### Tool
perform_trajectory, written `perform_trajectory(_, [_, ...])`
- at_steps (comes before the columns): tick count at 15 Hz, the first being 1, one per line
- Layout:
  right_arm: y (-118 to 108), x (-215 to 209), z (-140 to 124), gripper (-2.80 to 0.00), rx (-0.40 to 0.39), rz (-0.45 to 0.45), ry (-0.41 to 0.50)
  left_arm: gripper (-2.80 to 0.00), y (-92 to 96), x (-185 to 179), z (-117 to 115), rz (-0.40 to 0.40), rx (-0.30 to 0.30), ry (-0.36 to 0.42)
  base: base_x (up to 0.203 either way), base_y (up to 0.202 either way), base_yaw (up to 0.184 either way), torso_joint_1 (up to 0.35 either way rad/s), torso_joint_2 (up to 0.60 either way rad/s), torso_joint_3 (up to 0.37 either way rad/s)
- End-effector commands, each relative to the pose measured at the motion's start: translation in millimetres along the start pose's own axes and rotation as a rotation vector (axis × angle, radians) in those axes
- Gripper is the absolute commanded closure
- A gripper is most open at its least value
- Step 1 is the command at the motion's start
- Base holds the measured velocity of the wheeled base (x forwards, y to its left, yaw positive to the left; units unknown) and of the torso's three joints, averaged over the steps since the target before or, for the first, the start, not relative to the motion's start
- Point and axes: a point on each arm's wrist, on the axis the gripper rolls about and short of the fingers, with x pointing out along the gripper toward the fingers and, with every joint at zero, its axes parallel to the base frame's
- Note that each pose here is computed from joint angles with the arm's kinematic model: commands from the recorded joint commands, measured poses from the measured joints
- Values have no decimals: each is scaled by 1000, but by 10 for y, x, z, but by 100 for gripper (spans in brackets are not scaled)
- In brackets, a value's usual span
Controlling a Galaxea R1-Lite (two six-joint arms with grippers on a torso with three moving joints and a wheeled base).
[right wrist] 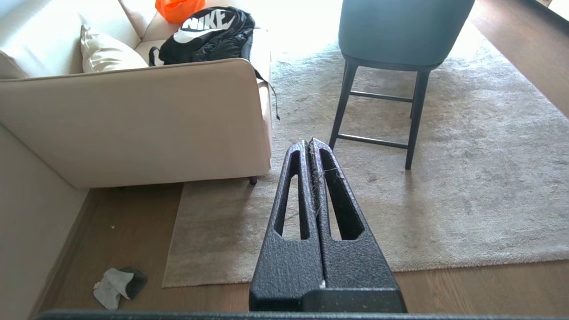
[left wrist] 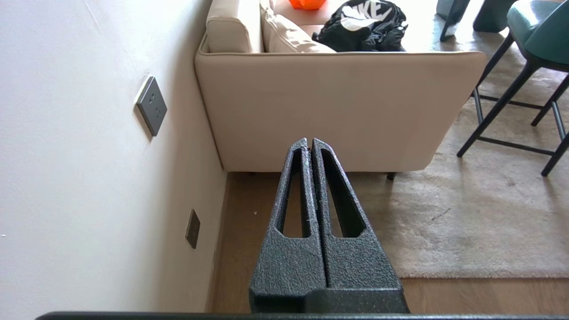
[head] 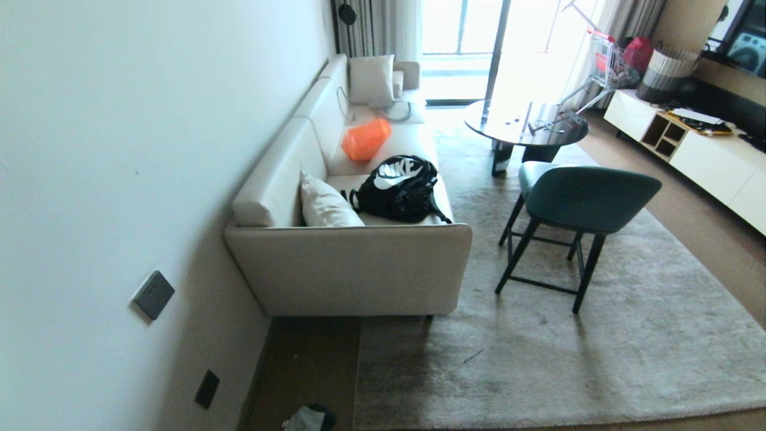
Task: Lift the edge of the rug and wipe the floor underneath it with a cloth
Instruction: Pick up the rag
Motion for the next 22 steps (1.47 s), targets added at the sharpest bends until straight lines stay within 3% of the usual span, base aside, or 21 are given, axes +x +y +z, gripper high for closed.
perform_trajectory(1, [0,0,1,0,0,1,-1,0,0,0,0,1,-1,0,0,0,0,0,0,0])
perform_trajectory(22, [0,0,1,0,0,1,-1,0,0,0,0,1,-1,0,0,0,0,0,0,0])
